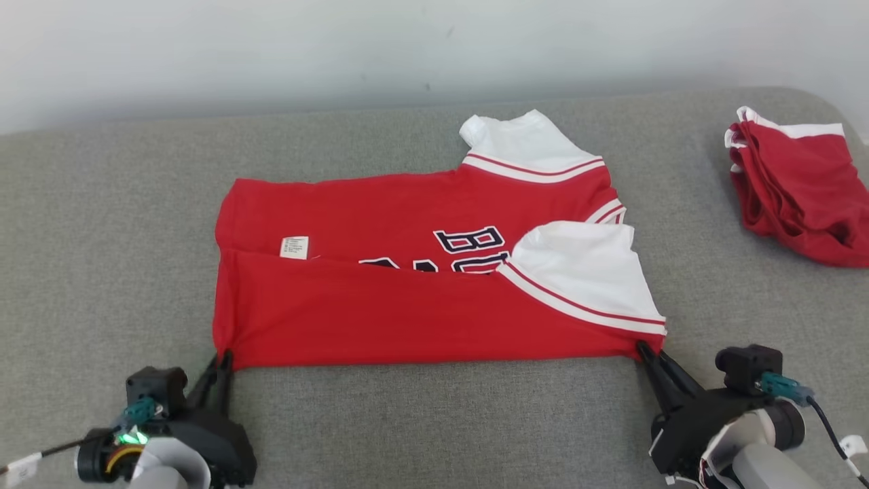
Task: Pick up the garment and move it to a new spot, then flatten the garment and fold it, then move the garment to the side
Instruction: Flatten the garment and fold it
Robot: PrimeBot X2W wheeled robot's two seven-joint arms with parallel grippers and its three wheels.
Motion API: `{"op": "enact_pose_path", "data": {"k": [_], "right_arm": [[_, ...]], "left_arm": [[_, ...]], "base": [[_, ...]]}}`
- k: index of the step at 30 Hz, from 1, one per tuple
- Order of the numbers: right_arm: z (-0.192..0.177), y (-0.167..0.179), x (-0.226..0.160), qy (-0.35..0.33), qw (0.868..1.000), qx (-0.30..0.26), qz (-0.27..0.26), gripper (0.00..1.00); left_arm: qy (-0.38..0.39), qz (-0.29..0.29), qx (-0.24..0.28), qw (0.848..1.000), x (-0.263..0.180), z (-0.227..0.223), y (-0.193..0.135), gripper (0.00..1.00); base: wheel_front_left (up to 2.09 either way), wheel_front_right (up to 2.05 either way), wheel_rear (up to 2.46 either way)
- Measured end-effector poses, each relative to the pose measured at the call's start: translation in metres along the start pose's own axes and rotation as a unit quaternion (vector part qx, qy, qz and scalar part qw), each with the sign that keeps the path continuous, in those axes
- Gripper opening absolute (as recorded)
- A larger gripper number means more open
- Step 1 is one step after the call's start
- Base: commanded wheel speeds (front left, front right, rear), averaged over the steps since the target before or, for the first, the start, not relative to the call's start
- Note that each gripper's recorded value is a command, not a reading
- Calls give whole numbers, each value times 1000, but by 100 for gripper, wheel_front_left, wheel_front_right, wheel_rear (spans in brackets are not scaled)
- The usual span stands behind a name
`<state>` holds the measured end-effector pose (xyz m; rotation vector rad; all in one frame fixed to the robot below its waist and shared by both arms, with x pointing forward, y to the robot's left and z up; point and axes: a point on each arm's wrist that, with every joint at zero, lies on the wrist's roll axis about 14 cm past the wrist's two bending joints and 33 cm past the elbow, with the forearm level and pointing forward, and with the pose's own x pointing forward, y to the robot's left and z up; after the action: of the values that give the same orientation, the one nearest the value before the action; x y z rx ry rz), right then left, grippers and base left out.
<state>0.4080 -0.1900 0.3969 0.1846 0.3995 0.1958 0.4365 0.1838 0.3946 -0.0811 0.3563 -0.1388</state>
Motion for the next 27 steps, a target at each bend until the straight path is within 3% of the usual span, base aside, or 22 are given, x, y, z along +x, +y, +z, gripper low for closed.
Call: {"op": "enact_pose_path", "data": {"k": [11,19,26,27], "right_arm": [[-2,-6,-43,-36,998,39,-16,0],[-31,-8,-87,-4,998,62,-23,0],[-42,2,-99,25,997,74,-25,0],[-40,5,-99,19,997,75,-25,7]], "left_arm": [[-20,-17,-57,998,-54,-16,-14,0],[-9,9,-81,997,-97,-38,-11,0],[4,20,-89,996,-105,-41,-13,0],[10,20,-88,996,-106,-43,-12,0]], "base": [[0,0,0],[0,0,0],[0,0,0],[0,0,0]]}}
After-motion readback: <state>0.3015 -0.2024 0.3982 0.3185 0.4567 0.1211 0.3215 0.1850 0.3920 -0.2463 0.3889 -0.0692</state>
